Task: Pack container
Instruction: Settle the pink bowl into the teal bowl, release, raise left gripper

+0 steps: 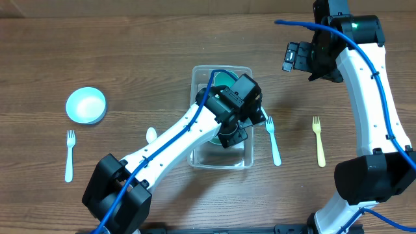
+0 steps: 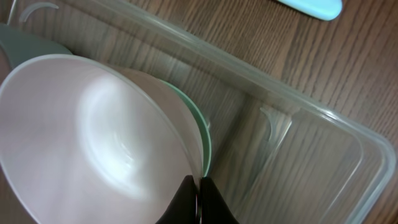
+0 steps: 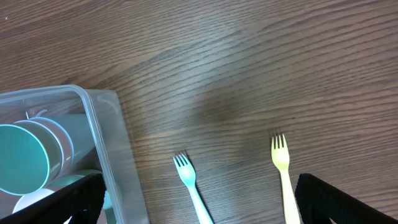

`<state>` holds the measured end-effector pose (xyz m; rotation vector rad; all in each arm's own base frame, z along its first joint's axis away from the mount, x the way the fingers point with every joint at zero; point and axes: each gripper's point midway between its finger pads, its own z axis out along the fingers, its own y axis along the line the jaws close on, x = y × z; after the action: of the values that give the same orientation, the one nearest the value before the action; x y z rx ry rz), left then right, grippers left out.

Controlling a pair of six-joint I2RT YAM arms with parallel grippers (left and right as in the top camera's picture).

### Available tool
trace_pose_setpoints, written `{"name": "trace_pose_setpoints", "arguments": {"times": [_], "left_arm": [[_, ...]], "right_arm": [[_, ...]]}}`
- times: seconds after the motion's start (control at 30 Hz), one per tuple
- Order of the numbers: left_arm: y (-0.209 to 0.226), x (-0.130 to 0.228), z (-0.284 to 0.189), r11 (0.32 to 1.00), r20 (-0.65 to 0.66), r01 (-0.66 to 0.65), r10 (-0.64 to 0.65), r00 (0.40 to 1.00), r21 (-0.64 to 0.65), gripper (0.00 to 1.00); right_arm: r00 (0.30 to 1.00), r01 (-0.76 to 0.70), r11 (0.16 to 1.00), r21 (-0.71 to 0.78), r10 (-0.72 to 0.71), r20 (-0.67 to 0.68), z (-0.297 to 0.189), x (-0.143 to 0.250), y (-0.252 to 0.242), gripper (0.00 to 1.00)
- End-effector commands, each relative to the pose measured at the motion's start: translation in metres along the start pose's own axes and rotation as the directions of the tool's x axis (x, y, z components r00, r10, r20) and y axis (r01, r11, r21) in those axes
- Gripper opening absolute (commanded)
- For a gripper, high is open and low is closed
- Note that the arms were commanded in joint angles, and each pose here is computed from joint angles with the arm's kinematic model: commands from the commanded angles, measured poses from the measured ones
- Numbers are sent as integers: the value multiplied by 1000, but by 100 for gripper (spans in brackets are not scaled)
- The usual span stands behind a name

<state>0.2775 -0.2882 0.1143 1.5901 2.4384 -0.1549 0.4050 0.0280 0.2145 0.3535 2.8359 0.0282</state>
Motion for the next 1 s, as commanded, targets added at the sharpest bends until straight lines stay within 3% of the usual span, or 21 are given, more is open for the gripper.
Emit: {"name": "trace_pose_setpoints", "arguments": {"times": [0.0,0.47,0.5,0.57,0.67,0.87,0.97], "left_arm": [[10,-4,-3,998,-4,16,-17,1000,-60,4],[11,21,20,995,-74,43,-49,996,-89,4],[11,21,20,995,-76,46,-52,996,-89,7],[10,22,20,995,-78,49,-56,995,-88,34],[8,23,20,996,-82,55,-61,995,-77,42],[5,22,13,990,-61,122,-126,990,-71,40],[8,16,-5,973,-19,215,-217,976,-86,37]], "right_arm": [[998,-9,1000,-14,10,64,-21,-8,-1,100],[998,-9,1000,-14,10,64,-21,-8,-1,100],[998,-9,1000,-14,10,64,-21,-8,-1,100],[998,-9,1000,-14,10,64,-21,-8,-1,100],[998,-9,1000,-14,10,64,-21,-8,-1,100],[998,-9,1000,-14,10,64,-21,-8,-1,100],[998,-9,1000,-14,10,64,-21,-8,-1,100]]}}
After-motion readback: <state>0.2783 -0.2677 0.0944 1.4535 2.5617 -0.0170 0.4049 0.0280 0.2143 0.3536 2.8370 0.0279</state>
